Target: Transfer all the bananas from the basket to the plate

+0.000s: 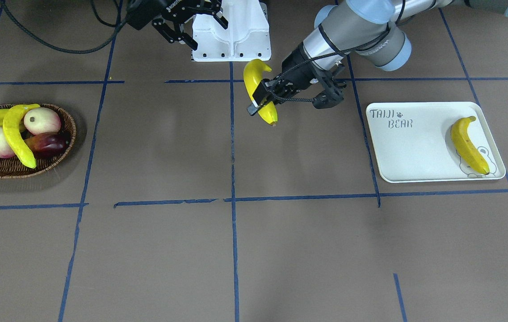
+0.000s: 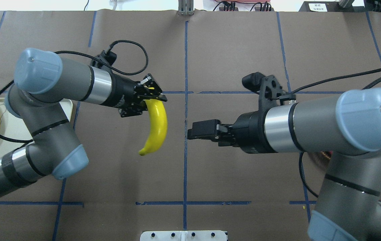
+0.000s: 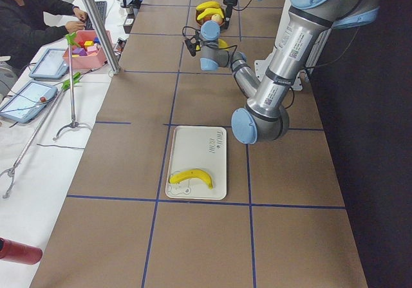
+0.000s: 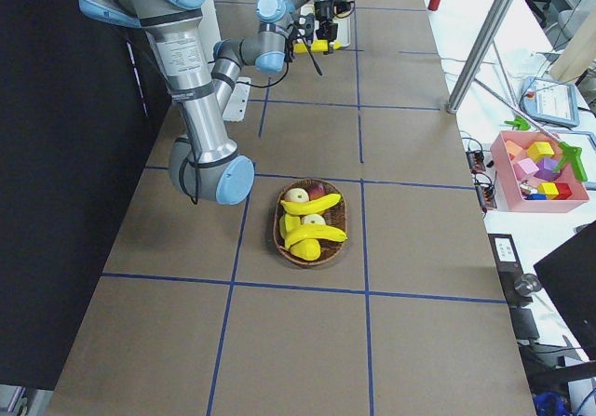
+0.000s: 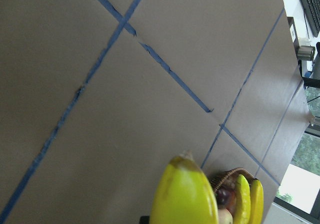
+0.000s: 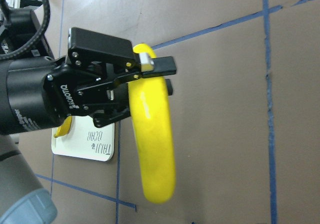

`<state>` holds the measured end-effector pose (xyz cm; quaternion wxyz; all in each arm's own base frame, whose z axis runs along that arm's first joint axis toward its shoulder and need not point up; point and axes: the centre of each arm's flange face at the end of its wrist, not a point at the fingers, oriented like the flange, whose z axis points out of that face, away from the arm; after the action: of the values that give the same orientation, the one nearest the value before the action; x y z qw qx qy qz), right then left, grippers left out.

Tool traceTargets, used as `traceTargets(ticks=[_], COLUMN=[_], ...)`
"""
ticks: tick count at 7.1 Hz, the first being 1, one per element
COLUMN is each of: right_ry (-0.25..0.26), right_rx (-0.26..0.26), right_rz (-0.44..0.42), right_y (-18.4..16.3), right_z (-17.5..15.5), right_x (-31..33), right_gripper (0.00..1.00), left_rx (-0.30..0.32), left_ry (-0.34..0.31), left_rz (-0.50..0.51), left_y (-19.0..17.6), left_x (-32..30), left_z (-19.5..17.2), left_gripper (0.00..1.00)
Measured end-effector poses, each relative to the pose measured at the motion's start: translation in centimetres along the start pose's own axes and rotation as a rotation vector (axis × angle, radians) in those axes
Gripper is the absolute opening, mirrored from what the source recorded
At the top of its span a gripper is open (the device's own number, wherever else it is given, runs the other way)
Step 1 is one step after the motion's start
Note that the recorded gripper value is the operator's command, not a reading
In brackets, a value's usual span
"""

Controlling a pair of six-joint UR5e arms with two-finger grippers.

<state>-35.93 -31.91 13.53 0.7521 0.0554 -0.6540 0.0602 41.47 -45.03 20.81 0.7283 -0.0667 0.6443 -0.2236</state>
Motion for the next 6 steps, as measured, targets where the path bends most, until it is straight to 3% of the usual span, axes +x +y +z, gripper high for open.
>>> traceTargets(ticks=[2, 3, 4, 6], right_ry=[0.134, 0.213, 0.281, 0.369], right_rx=[0.029, 0.026, 0.011, -0.037], right_rz=[0.010, -0.044, -0.098, -0.185], right_y=[-4.1, -5.4, -6.7, -8.7], right_z=[-3.6, -4.6, -6.2, -10.6], right_x=[3.9, 7.8, 11.9, 19.1], right_gripper=[1.00, 1.00, 1.00, 1.00], left_rx=[0.093, 0.122, 0.149, 0.201], left_ry=[-0.203, -0.304, -0.390, -0.513], left_rz=[0.179, 0.247, 0.291, 0.325], left_y=[-6.1, -8.6, -10.6, -13.9], left_x=[-10.0, -16.1, -21.1, -27.3], left_z=[-4.4, -6.4, -8.1, -9.3], left_gripper=[0.00, 0.00, 0.00, 0.00])
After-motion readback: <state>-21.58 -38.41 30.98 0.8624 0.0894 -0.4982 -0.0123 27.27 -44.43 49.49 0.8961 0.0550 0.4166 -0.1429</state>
